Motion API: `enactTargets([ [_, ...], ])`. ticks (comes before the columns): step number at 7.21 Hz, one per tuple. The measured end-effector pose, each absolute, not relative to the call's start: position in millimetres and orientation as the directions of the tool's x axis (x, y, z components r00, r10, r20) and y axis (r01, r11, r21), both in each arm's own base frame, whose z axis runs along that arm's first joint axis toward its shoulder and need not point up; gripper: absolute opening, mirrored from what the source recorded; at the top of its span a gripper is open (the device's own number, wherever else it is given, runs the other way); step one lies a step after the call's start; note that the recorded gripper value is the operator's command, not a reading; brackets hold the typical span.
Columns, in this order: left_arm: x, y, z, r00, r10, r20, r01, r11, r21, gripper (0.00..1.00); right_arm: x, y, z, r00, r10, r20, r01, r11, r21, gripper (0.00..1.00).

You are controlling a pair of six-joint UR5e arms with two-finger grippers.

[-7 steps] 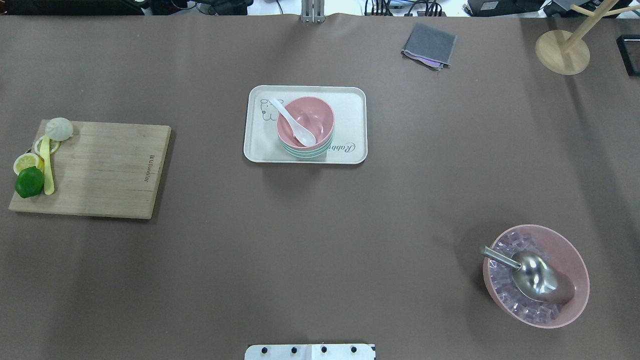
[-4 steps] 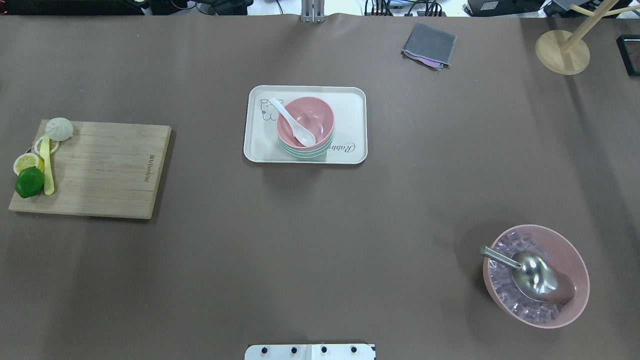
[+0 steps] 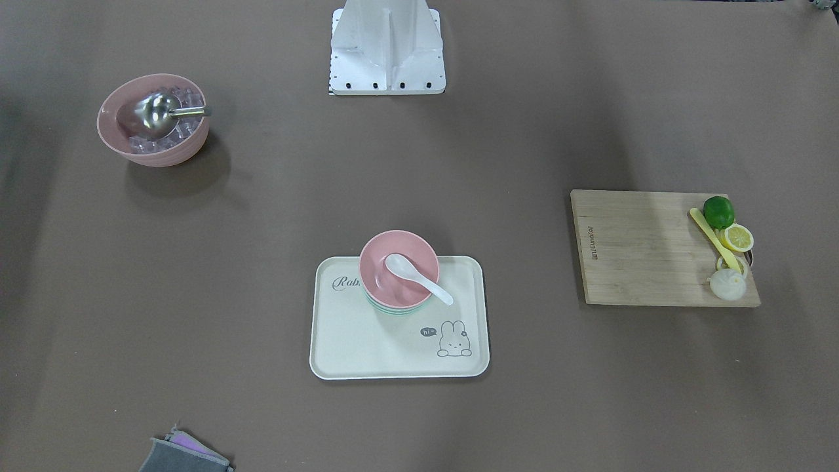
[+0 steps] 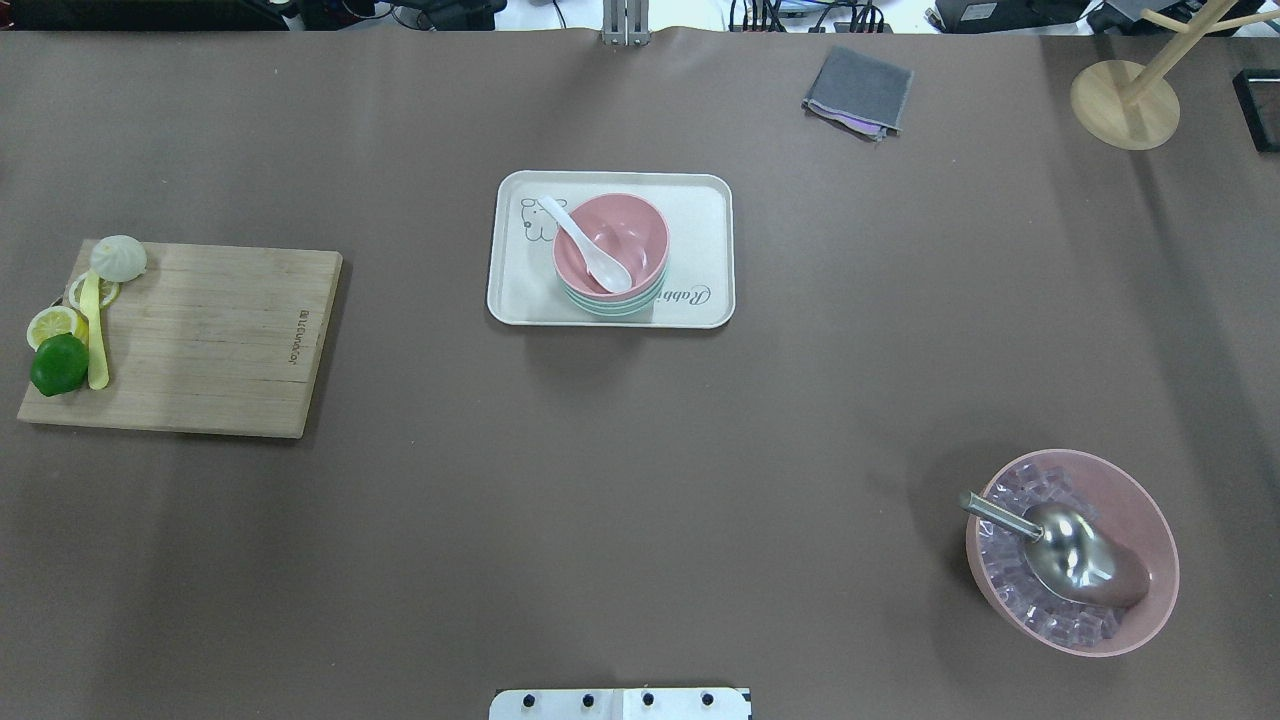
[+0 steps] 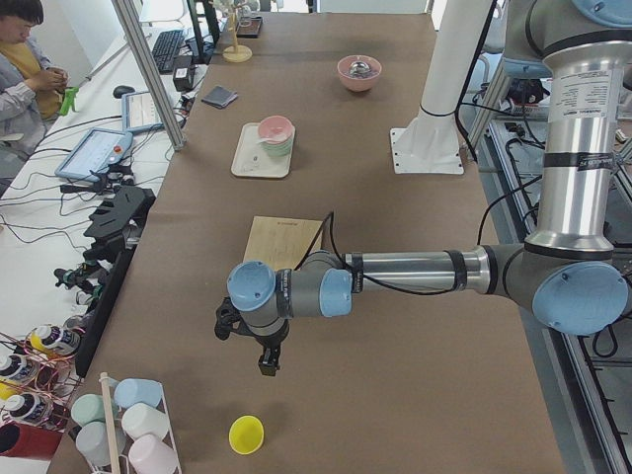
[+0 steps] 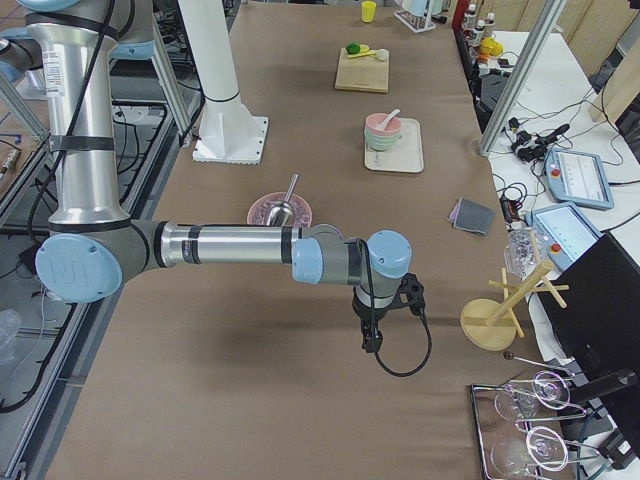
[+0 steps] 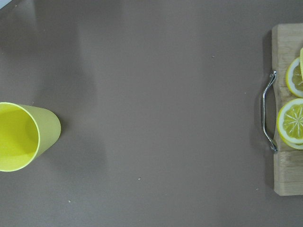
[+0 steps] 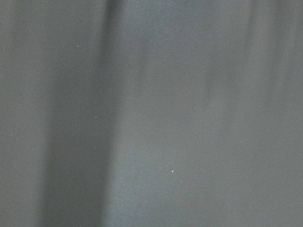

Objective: Stack pink bowl on green and place spoon

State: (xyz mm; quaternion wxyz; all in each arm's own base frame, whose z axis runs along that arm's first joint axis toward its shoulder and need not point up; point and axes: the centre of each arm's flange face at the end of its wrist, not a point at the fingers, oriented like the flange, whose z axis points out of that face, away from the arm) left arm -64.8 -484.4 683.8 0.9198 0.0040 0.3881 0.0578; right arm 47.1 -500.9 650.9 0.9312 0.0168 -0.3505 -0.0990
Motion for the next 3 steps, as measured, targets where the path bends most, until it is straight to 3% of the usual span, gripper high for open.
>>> enactTargets([
  [3,-64.9,-485.1,680.7,0.692,0.113,-0.713,-0.102,0.993,0.059,0.98,47.7,-502.0,650.2,0.742,-0.191,0.643,0.169,0.981,0.097,1.0],
])
